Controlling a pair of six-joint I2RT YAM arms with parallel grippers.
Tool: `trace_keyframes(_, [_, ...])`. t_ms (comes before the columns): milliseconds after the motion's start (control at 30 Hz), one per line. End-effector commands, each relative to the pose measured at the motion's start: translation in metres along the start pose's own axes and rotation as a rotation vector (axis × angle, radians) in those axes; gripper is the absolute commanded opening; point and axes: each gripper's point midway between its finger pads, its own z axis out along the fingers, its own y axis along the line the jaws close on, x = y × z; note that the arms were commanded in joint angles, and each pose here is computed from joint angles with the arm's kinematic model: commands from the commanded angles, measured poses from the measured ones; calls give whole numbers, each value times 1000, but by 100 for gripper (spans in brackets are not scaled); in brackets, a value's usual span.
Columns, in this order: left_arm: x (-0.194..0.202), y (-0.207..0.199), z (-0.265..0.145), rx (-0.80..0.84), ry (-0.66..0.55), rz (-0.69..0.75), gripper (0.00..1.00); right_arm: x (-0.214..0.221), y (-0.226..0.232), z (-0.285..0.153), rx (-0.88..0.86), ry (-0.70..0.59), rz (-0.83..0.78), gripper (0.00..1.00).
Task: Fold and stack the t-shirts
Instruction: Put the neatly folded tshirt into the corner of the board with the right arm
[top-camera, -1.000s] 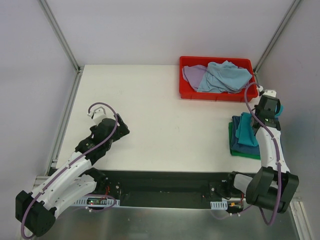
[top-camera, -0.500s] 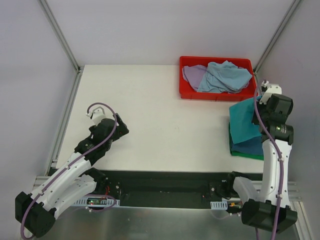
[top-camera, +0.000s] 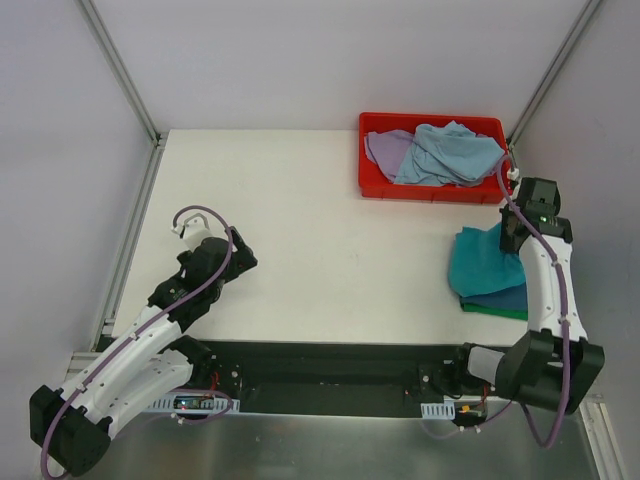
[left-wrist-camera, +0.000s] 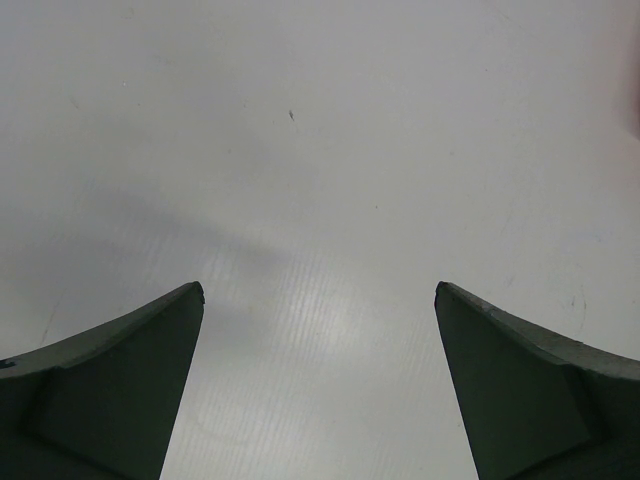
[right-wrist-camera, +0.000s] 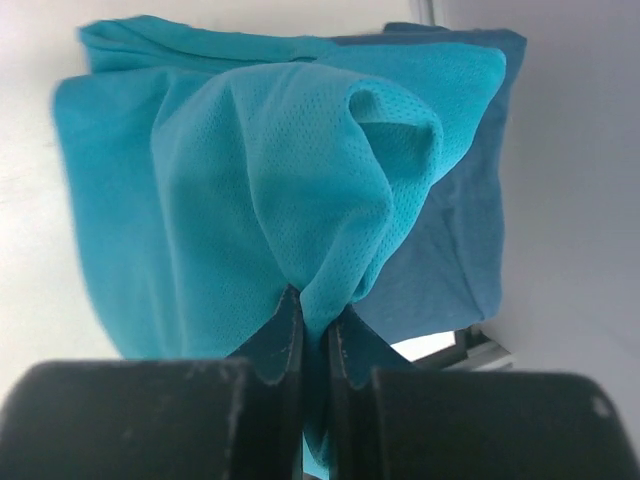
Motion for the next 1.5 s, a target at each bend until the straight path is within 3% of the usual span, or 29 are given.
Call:
trace_keyframes(0, [-7,9,1,-36,-39,7,99,-19,-41,6,224,10,-46,0])
trace_keyframes(200, [-9,11,1,-50,-53,7,99,-26,-71,13,360,62,-78,0])
trace_keyframes(567, [-11,15,2,-68,-66,9,99,-21,-65,43,291,114,-109,3])
trace_keyframes(633, [-11,14,2,-67,-63,9,99,-17,-66,47,302,133,-106,23])
trace_keyframes(700, [-11,14,2,-66,-61,10,99,-16,-69,48,325,147,-103,98])
trace_keyframes(900, [-12,14,0,-58,-65,9,99,-39,-76,28,355,53,0,96])
trace_keyframes(1167, [-9,10,0,-43,-45,13,99,-78,-37,-13,111,-363,361,96])
trace_keyframes(1233, [-9,9,0,-38,-41,12,99,-89,-21,-13,-17,-441,378,96])
trace_keyframes(1333, [-9,9,0,-38,-41,15,99,-95,-14,-1,-81,-396,376,96])
trace_keyframes(1467, [-8,9,1,-42,-36,18,99,-92,-30,28,-16,-298,412,96])
